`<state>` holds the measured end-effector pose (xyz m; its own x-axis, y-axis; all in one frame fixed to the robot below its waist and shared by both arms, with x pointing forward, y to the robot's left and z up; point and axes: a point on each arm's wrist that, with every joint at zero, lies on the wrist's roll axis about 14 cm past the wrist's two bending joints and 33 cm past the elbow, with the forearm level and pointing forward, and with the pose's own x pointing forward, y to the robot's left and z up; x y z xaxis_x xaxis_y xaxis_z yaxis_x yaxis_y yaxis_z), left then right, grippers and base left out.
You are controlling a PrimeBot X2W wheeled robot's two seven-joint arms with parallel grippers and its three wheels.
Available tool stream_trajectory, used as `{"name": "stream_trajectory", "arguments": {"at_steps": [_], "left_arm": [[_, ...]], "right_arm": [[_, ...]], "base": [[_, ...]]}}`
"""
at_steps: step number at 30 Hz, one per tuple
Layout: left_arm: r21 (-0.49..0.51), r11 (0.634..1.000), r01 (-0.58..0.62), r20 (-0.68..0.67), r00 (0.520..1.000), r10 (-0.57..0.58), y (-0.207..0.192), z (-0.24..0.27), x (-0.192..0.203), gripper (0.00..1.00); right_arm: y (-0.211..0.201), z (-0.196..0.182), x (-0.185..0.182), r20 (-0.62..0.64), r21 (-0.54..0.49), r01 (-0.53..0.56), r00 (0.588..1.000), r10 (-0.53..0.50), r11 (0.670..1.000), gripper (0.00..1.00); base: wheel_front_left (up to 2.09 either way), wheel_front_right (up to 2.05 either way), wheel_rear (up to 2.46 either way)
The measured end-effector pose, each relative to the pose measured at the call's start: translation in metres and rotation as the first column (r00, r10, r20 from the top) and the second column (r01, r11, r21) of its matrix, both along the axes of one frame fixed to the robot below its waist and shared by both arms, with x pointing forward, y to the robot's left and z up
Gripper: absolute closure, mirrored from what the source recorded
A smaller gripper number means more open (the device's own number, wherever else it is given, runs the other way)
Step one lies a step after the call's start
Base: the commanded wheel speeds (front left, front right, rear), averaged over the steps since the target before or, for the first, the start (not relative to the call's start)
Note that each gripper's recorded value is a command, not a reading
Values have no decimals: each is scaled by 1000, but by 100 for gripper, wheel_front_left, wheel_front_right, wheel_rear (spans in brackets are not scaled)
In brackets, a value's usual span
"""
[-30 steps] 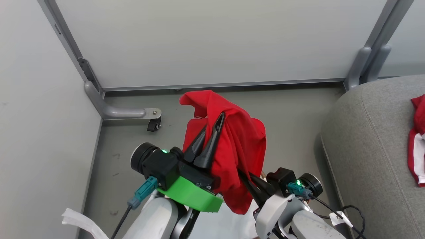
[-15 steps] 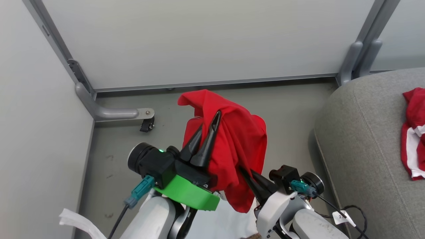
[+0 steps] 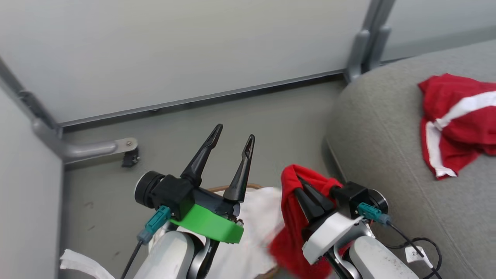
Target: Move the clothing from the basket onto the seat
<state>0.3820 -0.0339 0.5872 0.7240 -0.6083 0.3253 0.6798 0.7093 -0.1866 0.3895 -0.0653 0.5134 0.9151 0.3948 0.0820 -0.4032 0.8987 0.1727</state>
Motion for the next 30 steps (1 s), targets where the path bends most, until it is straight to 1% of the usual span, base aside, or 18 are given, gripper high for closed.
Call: {"name": "stream_trajectory", "arguments": {"at_steps": [7, 10, 13, 15, 18, 22, 24, 26, 27, 29, 30], "left_arm": [[5, 992, 126, -20, 992, -126, -43, -10, -3, 0], [5, 982, 187, -31, 982, -186, -63, -14, -7, 0], [6, 968, 249, -41, 968, -249, -83, -19, -13, 0], [9, 951, 309, -50, 950, -308, -100, -24, -21, 0], [13, 926, 377, -55, 925, -376, -118, -28, -28, 0], [8, 903, 430, -64, 901, -429, -133, -36, -27, 0], [3, 895, 446, -69, 893, -445, -136, -40, -25, 0], [6, 888, 460, -76, 885, -458, -139, -46, -22, 0], [7, 884, 468, -81, 881, -466, -140, -50, -21, 0], [6, 879, 476, -88, 876, -474, -141, -55, -17, 0], [6, 879, 477, -92, 875, -475, -141, -59, -13, 0]], "right_arm": [[-49, 11, -9, 30, 14, 147, 989, -148, 989, 100], [-72, 16, -16, 41, 16, 216, 975, -216, 976, 100], [-98, 21, -23, 54, 19, 293, 954, -293, 956, 100], [-121, 28, -28, 74, 22, 360, 930, -360, 933, 100], [-146, 43, -30, 117, 19, 424, 899, -423, 906, 100], [-177, 69, -24, 192, 20, 498, 849, -492, 867, 100], [-190, 87, -18, 247, 5, 525, 824, -510, 851, 100], [-203, 109, -11, 314, -12, 556, 791, -524, 831, 100], [-211, 123, -8, 356, -22, 576, 768, -532, 817, 100], [-222, 149, 1, 440, -79, 607, 733, -519, 791, 100], [-230, 163, 5, 483, -115, 627, 713, -508, 771, 100]], "base": [[0, 0, 0], [0, 0, 0], [0, 0, 0], [0, 0, 0], [0, 0, 0], [0, 0, 0], [0, 0, 0], [0, 0, 0], [4, 4, 4], [2, 2, 2], [0, 0, 0]]}}
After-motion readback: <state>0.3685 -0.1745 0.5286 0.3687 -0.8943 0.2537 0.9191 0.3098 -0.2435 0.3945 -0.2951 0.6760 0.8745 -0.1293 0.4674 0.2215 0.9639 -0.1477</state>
